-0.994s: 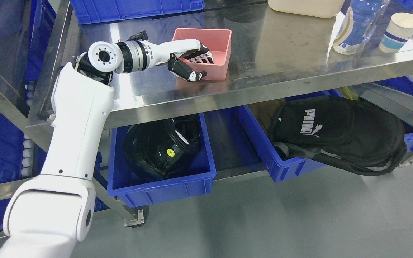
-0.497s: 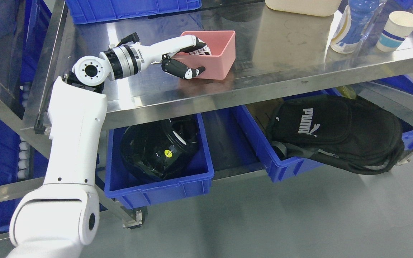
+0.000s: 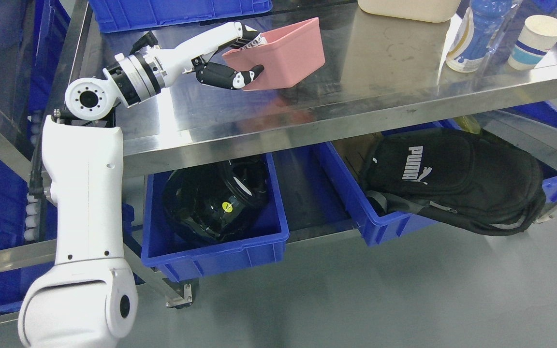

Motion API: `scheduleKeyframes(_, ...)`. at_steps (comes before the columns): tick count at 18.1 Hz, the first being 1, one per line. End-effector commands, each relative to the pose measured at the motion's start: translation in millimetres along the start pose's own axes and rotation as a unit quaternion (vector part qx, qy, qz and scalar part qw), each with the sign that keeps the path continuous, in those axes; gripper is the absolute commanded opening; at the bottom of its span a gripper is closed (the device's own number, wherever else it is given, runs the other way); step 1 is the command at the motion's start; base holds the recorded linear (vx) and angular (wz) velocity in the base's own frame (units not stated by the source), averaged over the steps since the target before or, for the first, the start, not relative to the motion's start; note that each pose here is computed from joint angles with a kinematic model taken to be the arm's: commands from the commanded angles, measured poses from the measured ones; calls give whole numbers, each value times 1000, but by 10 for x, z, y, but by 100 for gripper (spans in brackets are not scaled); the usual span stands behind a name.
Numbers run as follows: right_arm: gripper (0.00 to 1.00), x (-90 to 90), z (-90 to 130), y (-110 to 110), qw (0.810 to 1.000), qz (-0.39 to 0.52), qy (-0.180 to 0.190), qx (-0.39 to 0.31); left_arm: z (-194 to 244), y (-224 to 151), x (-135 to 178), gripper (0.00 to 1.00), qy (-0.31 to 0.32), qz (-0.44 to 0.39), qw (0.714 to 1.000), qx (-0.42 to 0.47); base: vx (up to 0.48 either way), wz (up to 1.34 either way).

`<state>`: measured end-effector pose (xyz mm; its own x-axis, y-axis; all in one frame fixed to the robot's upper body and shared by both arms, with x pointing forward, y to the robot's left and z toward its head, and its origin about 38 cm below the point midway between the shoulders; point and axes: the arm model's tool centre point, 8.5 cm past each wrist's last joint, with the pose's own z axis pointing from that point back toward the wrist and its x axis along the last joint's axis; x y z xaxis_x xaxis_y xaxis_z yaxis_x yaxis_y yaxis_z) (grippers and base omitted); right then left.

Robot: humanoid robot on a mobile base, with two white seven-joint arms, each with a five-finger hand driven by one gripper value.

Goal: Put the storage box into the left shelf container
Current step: 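Lift the pink box off the shelf with the left hand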

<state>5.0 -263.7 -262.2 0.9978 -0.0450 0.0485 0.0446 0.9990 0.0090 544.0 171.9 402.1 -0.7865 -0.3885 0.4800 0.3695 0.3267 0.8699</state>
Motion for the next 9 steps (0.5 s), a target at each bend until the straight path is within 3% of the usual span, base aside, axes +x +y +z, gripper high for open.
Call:
scheduleKeyframes(1, 100, -102, 24, 28, 997, -2, 4, 78, 499, -38, 427, 1, -43, -76, 995, 51, 0, 0)
scheduleKeyframes(4, 100, -102, 24, 28, 997, -2, 4, 78, 528, -388, 480, 1, -70, -90, 993, 35, 0, 0)
scheduleKeyframes(9, 100, -102, 24, 28, 997, -2, 4, 78, 435, -615, 573, 0, -98, -120, 988, 13, -78, 81)
